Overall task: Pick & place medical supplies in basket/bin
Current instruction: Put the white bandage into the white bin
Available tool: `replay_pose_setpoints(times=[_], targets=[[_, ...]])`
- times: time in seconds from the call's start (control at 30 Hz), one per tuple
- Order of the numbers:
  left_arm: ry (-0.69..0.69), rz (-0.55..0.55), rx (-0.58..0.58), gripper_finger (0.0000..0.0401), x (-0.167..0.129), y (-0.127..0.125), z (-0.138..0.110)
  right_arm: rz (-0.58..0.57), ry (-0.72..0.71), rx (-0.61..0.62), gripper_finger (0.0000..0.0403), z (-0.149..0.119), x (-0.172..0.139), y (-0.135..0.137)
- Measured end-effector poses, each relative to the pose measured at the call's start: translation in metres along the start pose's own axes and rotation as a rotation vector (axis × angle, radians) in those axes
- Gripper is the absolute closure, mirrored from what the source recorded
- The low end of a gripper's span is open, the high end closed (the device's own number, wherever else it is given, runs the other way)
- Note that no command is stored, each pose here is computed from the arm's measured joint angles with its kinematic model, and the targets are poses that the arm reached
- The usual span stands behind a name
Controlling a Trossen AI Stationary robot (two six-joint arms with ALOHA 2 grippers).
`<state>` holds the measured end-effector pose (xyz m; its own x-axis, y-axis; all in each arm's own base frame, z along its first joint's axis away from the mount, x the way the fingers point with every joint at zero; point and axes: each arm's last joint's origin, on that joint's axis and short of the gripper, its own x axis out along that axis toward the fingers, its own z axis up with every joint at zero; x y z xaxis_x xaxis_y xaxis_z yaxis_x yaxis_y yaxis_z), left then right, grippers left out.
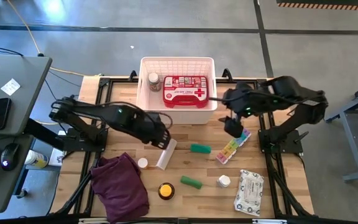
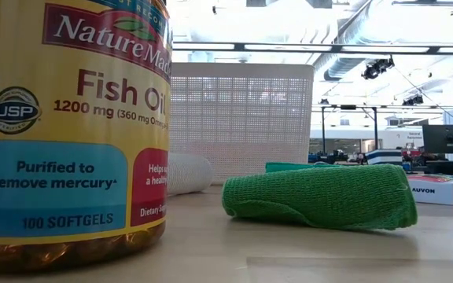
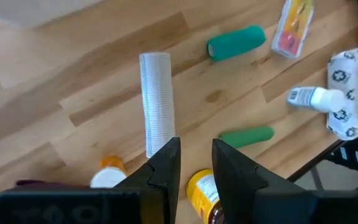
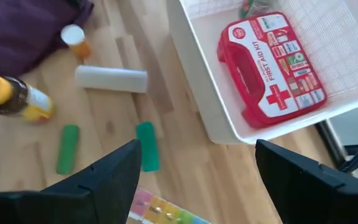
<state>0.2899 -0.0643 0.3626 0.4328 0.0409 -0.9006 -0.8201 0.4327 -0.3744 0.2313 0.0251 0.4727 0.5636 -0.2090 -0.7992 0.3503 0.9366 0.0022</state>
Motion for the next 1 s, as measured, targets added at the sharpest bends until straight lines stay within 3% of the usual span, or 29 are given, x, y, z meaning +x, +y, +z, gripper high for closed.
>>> replay_pose_setpoints(times=[0.13,0.23,0.37,0.67,0.83,1.0], targets=[[0.004,0.053,0.047,0.0271,0.024,-0.01,-0.005,0.021,-0.059,0.038,0.0098,-0.01,-0.023,-0.008],[0.057,0.095,0.067,0.0248,0.044,-0.014,-0.001,-0.004,-0.12,0.094,0.0098,-0.017,-0.038,-0.014],[0.133,0.125,0.059,0.0184,0.064,-0.017,0.002,-0.024,-0.173,0.113,0.0098,-0.023,-0.051,-0.021],[0.128,0.241,0.043,0.0042,0.108,-0.021,0.003,-0.007,-0.2,0.172,0.0098,-0.029,-0.06,-0.024],[0.201,0.281,0.038,0.0024,0.138,-0.022,0.006,-0.039,-0.214,0.142,0.0098,-0.028,-0.06,-0.024],[0.205,0.313,0.011,0.0039,0.159,-0.019,0.016,-0.04,-0.209,0.115,0.0098,-0.028,-0.06,-0.024]])
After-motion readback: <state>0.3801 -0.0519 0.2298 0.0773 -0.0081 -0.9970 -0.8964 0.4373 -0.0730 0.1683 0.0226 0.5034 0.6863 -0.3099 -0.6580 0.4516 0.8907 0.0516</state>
